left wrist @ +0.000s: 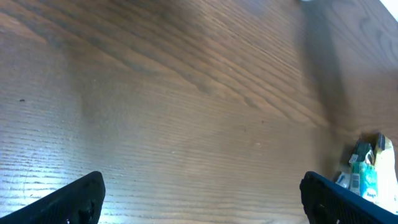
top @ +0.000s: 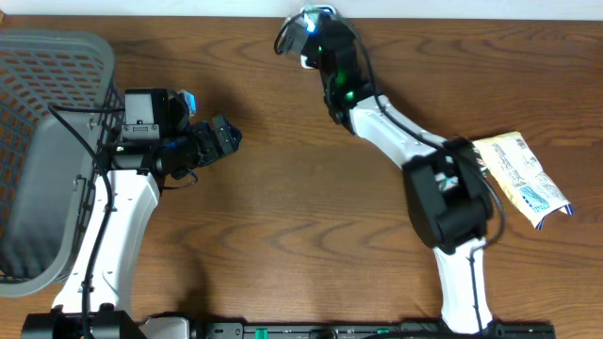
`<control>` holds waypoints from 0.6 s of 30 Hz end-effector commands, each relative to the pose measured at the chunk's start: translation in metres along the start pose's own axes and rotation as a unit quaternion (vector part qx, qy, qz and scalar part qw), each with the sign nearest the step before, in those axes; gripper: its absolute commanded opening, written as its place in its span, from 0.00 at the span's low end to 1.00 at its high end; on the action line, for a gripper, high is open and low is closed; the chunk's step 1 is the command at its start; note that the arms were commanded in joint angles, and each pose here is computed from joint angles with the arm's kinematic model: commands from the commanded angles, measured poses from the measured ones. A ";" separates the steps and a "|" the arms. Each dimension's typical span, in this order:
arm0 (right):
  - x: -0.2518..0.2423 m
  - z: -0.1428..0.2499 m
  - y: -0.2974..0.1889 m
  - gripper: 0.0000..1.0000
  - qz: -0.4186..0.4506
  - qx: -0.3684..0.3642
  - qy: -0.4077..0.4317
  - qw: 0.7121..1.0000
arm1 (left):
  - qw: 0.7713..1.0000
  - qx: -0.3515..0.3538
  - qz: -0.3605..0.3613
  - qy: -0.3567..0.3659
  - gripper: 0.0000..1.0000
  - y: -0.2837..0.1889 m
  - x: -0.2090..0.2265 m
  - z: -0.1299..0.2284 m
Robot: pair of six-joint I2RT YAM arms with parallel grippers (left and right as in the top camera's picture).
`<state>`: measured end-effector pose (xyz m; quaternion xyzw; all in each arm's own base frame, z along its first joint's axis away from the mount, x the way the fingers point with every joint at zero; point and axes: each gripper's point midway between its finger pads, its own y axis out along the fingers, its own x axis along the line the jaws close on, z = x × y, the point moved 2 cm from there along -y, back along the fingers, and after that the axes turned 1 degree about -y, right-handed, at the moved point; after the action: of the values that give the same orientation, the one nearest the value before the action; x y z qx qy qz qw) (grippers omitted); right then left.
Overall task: Scan the item barcode
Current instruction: 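Hold the green pack against the white scanner window, then carry the green pack right and set it down beside the other packs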
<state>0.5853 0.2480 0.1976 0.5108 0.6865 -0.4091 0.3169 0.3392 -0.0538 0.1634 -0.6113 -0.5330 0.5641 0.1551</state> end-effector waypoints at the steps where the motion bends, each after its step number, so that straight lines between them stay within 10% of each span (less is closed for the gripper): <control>1: -0.094 -0.041 -0.059 0.01 0.021 -0.052 0.136 0.989 | 1.000 -0.001 -0.004 0.004 0.99 0.000 0.003 0.000; 11: -0.126 0.007 -0.185 0.01 -0.107 0.092 0.443 0.885 | 1.000 -0.001 -0.004 0.004 0.99 0.000 0.003 0.000; 18: -0.076 0.107 -0.247 0.01 -0.156 0.345 0.518 0.767 | 1.000 -0.001 -0.004 0.004 0.99 0.000 0.003 0.000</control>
<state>0.3888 0.1107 0.3015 0.5802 0.7016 -0.3454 -0.2277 0.3396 -0.0537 0.1636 -0.6118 -0.5332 0.5633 0.1548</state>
